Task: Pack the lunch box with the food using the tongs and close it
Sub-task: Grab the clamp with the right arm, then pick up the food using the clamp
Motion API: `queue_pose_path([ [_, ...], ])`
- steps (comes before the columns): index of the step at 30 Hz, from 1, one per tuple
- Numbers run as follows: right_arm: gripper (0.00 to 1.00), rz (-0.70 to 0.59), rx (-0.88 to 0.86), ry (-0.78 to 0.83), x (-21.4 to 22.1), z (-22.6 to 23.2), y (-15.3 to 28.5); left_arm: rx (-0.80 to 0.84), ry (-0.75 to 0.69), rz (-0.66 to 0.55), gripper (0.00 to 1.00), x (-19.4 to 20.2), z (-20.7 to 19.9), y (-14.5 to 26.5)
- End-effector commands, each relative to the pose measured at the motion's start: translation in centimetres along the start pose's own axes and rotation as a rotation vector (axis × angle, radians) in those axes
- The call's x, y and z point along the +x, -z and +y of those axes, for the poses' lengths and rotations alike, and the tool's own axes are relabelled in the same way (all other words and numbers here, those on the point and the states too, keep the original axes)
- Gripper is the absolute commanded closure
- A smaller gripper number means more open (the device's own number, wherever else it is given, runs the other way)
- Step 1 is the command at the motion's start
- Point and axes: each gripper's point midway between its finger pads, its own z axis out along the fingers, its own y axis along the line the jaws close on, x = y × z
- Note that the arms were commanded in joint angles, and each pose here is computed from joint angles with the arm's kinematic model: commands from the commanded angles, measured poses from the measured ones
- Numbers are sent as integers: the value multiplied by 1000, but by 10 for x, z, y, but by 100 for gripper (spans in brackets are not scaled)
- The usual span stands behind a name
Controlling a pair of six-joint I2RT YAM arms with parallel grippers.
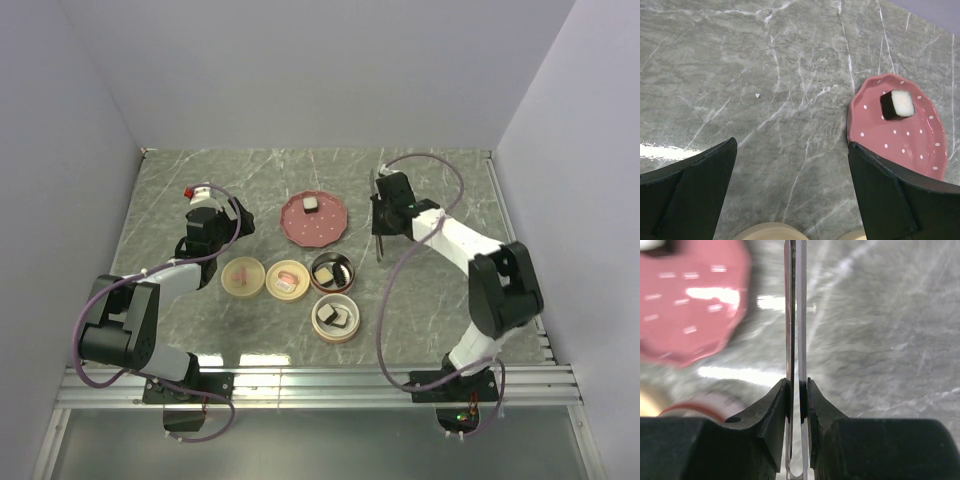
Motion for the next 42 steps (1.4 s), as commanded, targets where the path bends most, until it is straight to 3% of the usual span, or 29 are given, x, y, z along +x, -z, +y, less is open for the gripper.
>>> queue_pose_path([
  [1,80,-103,-107,60,-19,27,34,34,17,-57,0,-21,-11,-2],
  [8,78,-102,-250,183,-15,75,56,36,17,-61,1,-22,-11,-1],
  [16,75,-35,-260,281,-5,108,46,37,16,-63,1,-22,-11,0],
  [42,60,37,-246,347,-7,125,34,36,18,-68,0,-23,-10,2],
])
